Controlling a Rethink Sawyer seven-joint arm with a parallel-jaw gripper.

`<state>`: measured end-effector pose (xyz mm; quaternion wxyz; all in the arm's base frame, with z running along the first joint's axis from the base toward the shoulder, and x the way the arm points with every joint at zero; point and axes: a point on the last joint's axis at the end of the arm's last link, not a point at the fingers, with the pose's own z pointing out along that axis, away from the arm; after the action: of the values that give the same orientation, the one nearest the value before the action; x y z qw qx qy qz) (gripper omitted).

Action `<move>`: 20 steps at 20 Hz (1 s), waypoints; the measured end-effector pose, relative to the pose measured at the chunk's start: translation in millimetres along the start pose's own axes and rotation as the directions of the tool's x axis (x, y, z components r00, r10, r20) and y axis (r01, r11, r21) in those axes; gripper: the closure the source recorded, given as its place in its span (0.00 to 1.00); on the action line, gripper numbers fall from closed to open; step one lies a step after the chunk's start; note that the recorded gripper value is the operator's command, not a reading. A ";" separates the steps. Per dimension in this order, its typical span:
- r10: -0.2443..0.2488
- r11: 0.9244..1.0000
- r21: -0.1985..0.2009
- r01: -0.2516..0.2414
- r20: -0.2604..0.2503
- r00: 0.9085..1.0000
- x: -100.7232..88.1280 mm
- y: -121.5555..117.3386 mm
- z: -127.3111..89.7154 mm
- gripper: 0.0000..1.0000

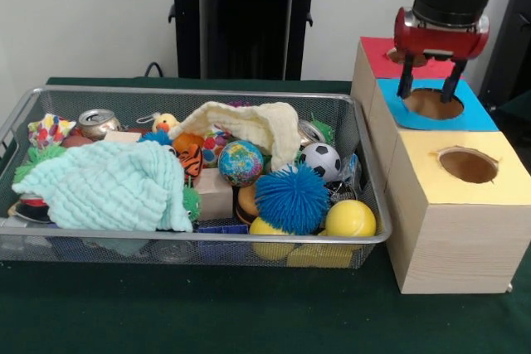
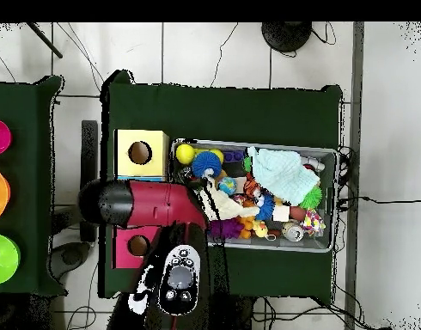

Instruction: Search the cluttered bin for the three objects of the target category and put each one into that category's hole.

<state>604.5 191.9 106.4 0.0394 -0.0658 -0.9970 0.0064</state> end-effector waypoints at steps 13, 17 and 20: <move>0.079 0.997 0.012 -0.079 -0.028 0.996 -46.4 -72.0 -108.3 0.00; 0.105 0.994 0.022 -0.106 0.023 0.994 -69.9 -102.3 -126.3 0.00; 0.132 0.990 0.040 -0.134 0.047 0.990 -85.5 -134.6 -130.4 0.00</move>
<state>681.7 48.2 232.1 0.0179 -0.1311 -0.9907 0.0319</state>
